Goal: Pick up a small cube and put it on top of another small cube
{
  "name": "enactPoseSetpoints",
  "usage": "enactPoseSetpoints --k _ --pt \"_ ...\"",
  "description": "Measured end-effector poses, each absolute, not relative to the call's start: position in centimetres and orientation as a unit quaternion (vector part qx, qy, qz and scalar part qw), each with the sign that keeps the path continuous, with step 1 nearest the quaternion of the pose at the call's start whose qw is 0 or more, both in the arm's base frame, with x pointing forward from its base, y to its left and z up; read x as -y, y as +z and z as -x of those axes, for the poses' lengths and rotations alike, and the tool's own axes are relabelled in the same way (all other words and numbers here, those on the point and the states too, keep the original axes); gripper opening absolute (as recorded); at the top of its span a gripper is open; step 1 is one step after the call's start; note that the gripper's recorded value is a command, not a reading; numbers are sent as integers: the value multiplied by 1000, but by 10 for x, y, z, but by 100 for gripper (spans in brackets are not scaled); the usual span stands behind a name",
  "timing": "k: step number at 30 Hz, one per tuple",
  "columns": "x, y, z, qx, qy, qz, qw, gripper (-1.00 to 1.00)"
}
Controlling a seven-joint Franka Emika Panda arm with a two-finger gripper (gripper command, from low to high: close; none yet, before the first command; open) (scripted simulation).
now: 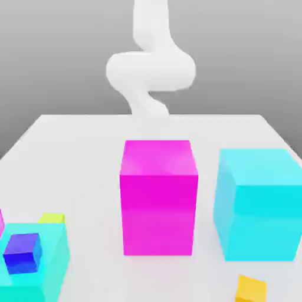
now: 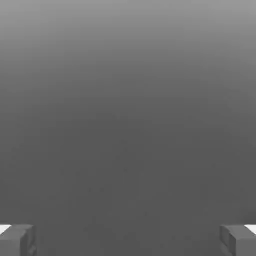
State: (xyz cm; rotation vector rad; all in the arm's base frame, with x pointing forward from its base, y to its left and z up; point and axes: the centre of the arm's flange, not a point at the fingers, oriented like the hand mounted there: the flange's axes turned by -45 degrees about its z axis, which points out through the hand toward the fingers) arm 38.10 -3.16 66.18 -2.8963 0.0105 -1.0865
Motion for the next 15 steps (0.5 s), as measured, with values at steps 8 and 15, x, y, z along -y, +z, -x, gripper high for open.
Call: enactPoseSetpoints --k 8,15 --pt "118 473 -440 -9 -226 972 67 0" --pt "178 319 -415 -27 -122 990 60 0"
